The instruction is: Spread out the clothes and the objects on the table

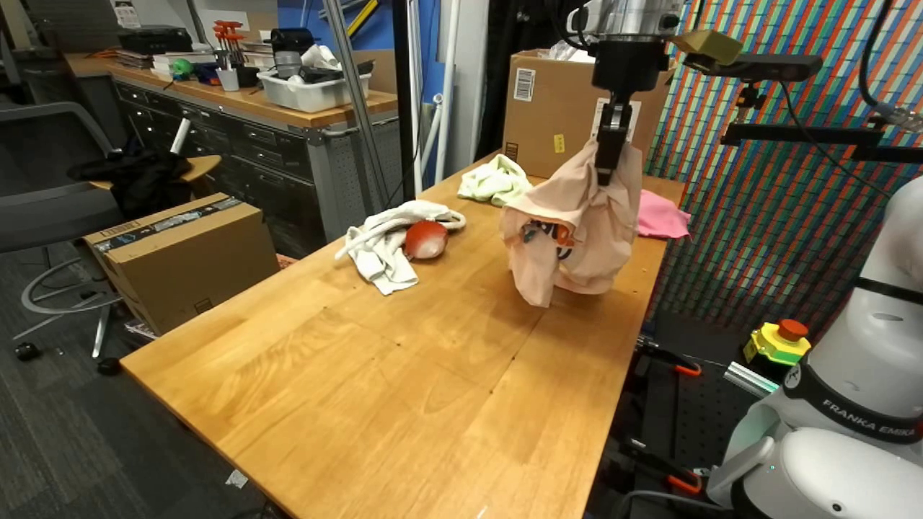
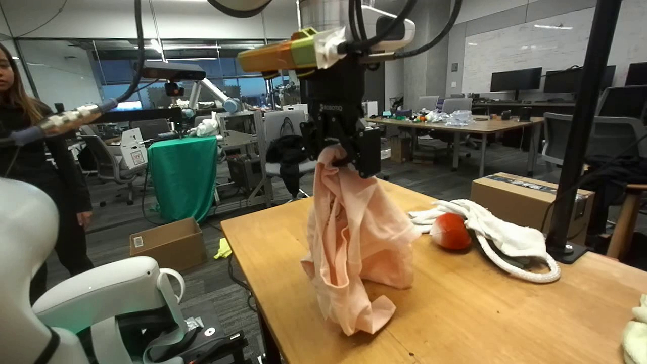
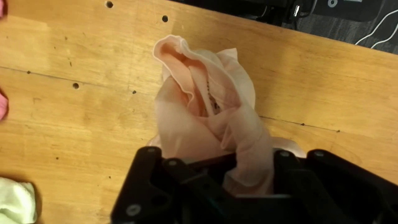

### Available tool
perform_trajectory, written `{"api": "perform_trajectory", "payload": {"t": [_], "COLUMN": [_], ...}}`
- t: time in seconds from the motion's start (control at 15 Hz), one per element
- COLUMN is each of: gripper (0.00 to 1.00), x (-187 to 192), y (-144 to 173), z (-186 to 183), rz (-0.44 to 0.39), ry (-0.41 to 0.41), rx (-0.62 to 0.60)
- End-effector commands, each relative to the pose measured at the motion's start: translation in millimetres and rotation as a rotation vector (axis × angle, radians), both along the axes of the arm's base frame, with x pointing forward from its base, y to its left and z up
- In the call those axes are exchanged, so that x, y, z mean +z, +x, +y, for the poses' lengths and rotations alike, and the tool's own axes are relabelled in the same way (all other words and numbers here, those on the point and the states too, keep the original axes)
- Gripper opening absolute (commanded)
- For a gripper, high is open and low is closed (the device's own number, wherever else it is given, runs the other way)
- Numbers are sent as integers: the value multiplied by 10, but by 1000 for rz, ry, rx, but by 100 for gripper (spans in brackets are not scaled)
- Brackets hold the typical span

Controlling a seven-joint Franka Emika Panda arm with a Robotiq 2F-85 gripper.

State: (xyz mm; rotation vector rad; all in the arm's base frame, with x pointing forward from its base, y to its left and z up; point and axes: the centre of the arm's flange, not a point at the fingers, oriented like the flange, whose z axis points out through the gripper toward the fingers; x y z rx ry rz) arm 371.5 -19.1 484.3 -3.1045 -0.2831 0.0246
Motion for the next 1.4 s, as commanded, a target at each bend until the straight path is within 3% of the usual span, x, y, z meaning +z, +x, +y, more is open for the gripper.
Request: {"api": "perform_trajectory", "payload": {"t": [0.0,0.4,0.47,0.6,1.2,1.33], "gripper": [0,0,25,33,99,100], "x": [-10,-133,-147,-163,-139,-190], "y": [-299,-412,-419,-437,-400,-282], "z": [9,83,94,106,134,186], "rz": [-18,14,23,33,36,16], "ry": [10,3,-2,-8,-36,-83], "rx": [-75,-111,-116,-130,-138,-119]}}
